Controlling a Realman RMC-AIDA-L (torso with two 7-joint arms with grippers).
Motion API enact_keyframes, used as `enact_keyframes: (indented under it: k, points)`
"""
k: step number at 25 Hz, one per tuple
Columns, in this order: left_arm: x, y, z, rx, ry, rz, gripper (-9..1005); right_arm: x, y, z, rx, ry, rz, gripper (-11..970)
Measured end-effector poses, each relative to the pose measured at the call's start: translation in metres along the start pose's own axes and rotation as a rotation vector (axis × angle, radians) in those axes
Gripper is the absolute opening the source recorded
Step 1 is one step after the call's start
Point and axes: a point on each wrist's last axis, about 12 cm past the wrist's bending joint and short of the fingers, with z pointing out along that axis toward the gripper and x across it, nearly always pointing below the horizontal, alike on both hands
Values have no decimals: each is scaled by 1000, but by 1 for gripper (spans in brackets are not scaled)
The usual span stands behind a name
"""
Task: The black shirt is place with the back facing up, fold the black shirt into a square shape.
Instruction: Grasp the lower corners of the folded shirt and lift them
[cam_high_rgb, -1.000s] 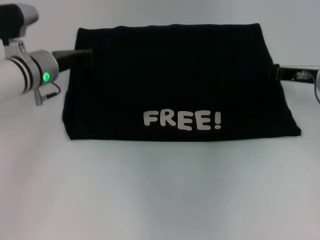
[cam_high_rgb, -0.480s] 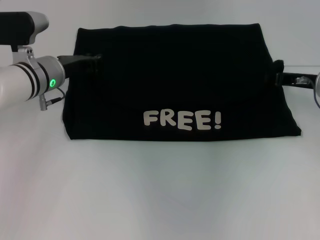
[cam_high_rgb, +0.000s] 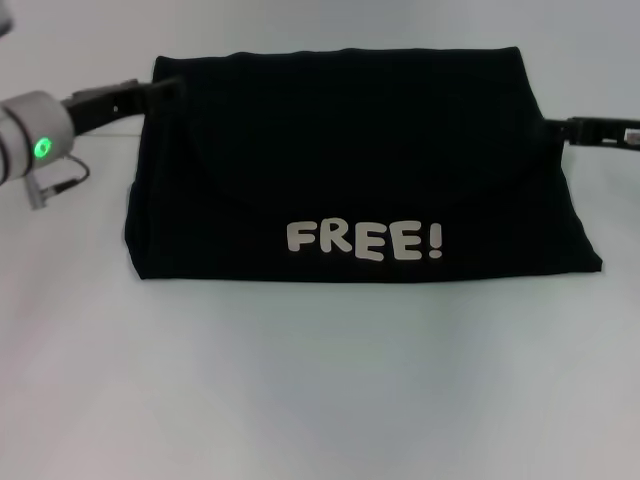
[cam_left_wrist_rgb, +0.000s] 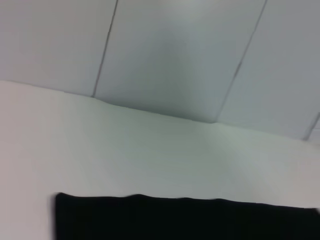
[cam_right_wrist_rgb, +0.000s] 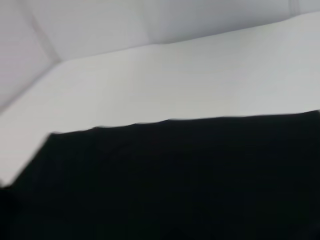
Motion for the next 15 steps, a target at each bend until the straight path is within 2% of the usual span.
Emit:
enact_keyframes:
  k: [2, 4, 6, 8, 10, 15]
  points:
    - [4, 1, -10, 67, 16, -11, 605, 2, 4, -8, -87, 19, 3, 604]
    - [16, 3, -28, 152, 76, -28, 685, 6, 8, -18, -177, 34, 23, 704]
    - [27, 4, -38, 177, 132, -30, 742, 11, 6, -30, -242, 26, 62, 741]
    - [45, 6, -47, 169, 208, -28, 775, 15, 3, -38, -268, 11, 94, 778]
    - [52, 6, -48, 162, 248, -25, 809, 20, -1, -44, -278, 8, 115, 815]
    - [66, 6, -46, 121, 354, -10, 805, 27, -3, -45, -269, 63, 102, 809]
